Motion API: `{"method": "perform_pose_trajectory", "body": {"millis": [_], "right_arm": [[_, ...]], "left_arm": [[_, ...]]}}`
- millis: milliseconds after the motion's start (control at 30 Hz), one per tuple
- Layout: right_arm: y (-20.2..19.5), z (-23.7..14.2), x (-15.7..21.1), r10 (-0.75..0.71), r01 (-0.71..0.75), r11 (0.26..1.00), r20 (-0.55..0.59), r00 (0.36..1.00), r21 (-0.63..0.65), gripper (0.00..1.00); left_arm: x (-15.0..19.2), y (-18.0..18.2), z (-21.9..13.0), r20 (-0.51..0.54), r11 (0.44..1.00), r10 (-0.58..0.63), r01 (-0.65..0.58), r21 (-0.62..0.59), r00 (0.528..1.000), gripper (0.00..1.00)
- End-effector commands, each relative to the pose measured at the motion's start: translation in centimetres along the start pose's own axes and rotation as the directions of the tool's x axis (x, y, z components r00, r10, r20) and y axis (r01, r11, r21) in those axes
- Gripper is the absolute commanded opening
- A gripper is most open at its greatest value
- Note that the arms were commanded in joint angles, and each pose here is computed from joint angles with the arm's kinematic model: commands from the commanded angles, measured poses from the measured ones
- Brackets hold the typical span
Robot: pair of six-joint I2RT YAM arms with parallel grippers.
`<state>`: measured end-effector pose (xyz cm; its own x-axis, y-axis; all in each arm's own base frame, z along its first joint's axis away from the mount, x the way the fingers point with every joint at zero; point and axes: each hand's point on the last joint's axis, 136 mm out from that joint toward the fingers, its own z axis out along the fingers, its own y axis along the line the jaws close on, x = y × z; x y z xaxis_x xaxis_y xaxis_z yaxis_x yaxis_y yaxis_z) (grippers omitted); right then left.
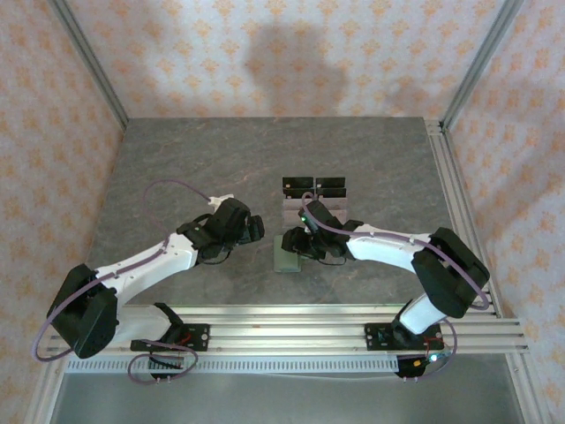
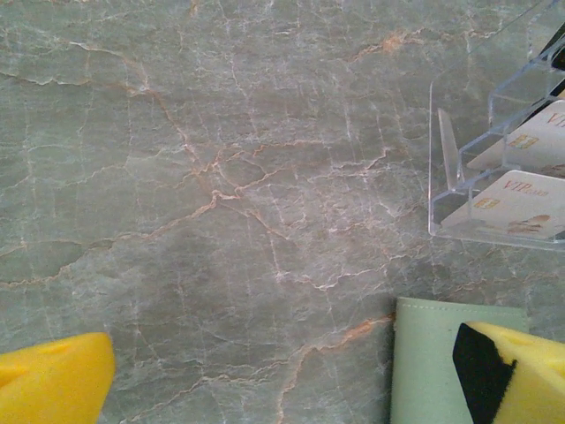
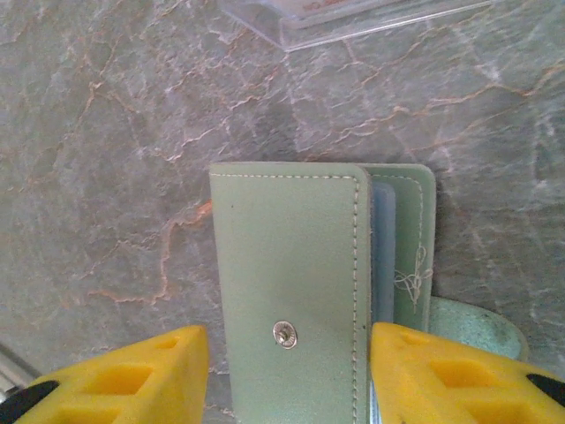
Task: Put the credit cards into the card holder
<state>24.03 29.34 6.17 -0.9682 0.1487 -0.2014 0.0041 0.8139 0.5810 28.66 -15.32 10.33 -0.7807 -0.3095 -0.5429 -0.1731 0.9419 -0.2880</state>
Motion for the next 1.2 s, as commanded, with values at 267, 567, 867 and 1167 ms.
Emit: {"method": "perform_pose_trajectory", "body": {"millis": [267, 567, 867, 1167], "right_arm": [[5.3, 0.3, -0.9, -0.038, 0.036, 0.992, -0.013, 0.999, -0.125, 0.49], [8.2, 1.4, 0.7, -0.08, 0.07, 0.985, -0.054, 0.995, -0.158, 0.48], [10.4, 2.0, 3.5, -0.11, 0.089, 0.975, -0.096, 0.989, -0.202, 0.47], [11.1, 2.4, 4.0, -0.142, 0.125, 0.975, -0.083, 0.986, -0.185, 0.46]], "left_arm": [[-1.9, 0.1, -2.7, 0.042, 0.999, -0.048, 0.048, -0.006, 0.998, 1.0], [-3.5, 0.4, -5.3, 0.086, 0.994, -0.108, 0.109, -0.008, 0.991, 1.0], [-5.5, 1.4, -8.6, 0.168, 0.988, -0.151, 0.156, -0.019, 0.974, 1.0], [-5.7, 0.9, -8.7, 0.15, 0.988, -0.148, 0.151, -0.013, 0.978, 1.0]]}}
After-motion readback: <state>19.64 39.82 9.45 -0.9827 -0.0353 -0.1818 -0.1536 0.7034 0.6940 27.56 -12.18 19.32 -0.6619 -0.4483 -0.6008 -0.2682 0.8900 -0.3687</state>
